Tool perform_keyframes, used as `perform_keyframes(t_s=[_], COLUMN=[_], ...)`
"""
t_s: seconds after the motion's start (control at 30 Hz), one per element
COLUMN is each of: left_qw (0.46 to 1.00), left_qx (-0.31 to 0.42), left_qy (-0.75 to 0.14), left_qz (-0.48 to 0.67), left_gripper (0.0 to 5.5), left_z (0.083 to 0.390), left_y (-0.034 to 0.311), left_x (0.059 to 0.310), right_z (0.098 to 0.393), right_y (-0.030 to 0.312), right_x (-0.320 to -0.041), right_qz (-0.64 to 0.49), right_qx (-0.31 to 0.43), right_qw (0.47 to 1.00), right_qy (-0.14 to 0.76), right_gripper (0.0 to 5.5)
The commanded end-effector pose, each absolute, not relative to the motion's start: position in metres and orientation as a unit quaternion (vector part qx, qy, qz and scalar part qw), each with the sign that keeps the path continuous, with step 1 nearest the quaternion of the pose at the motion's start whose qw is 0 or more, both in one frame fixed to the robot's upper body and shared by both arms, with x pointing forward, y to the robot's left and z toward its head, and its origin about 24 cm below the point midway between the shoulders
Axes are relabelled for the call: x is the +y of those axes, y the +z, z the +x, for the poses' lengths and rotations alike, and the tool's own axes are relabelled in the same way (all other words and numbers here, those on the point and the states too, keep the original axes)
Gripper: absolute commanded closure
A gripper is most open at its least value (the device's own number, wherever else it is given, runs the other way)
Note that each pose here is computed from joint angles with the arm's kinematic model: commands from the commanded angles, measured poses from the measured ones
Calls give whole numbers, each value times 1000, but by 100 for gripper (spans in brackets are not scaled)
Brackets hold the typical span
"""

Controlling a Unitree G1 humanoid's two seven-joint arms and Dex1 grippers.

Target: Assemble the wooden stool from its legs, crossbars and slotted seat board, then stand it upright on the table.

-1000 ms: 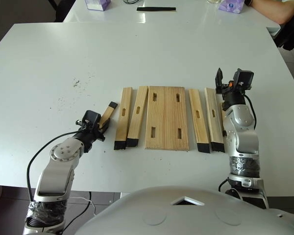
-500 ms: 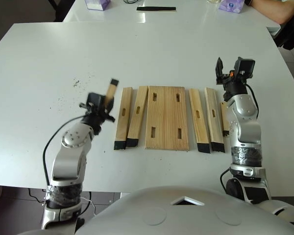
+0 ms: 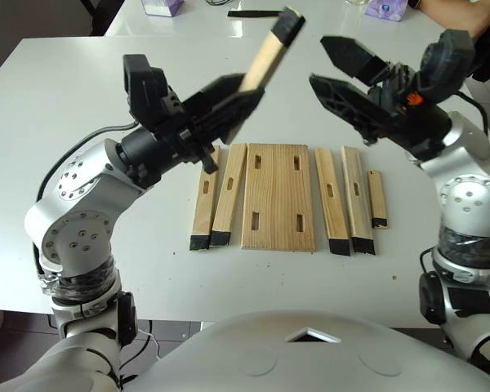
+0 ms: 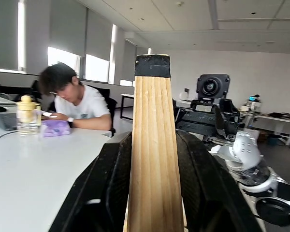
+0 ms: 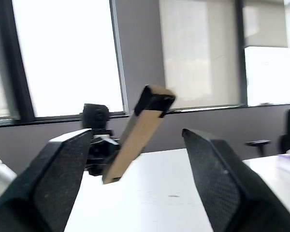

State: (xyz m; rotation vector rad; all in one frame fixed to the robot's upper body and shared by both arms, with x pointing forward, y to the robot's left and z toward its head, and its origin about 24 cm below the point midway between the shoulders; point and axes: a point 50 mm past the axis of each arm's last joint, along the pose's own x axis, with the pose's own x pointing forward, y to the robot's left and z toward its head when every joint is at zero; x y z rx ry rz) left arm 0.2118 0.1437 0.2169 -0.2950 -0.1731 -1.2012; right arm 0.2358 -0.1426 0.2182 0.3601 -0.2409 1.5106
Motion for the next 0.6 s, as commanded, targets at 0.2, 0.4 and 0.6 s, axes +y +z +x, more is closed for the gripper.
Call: perform_keyframes(t_s=[0.2,0.4,0.6], left_qw=[784,779,785], left_qx=[-43,-57,-86], left_qy=[-612,-617,-595], left_qz=[-94,-101,-148], left_gripper=[419,419,419], left_z=[198,198,208], left_y=[207,212,228], left_x=[128,131,137], right_z=[225,227,222], right_y=[220,215,202], right_x=[-130,-134,-142], right_qz=[135,133,109], right_qx=[-87,-90,-59], right_qw=[662,672,661], right_qy=[732,723,740], right_gripper=[206,206,206])
